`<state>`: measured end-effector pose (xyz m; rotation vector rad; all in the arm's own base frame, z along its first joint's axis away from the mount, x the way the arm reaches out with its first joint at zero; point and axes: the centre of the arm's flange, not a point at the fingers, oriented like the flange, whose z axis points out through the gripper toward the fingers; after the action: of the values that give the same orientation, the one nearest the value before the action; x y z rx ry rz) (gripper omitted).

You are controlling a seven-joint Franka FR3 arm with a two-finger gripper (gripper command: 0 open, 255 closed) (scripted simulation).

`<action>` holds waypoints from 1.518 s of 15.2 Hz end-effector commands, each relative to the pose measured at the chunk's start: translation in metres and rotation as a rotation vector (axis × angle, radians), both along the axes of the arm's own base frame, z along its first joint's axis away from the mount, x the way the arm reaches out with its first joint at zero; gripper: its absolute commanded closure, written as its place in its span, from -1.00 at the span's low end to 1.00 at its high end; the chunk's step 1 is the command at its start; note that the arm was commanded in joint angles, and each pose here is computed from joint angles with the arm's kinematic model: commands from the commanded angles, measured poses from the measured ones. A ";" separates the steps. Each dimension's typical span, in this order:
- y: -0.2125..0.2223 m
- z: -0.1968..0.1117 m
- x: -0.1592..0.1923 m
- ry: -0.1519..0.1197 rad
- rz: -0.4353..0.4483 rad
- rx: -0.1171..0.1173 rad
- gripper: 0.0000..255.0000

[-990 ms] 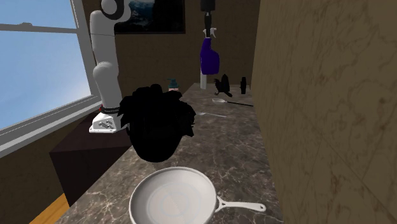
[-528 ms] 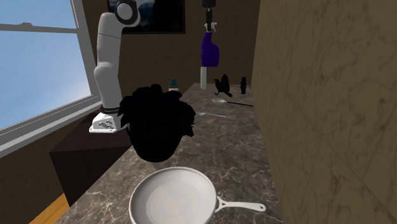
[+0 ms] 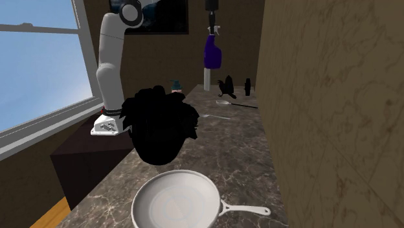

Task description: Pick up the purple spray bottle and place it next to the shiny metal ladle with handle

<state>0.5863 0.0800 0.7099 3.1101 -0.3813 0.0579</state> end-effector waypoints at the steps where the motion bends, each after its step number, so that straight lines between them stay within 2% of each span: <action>1: 0.001 -0.011 -0.001 -0.001 0.000 0.000 1.00; 23: 0.001 -0.127 -0.001 -0.001 0.000 0.000 1.00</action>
<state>0.5858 0.0796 0.5880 3.1099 -0.3816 0.0581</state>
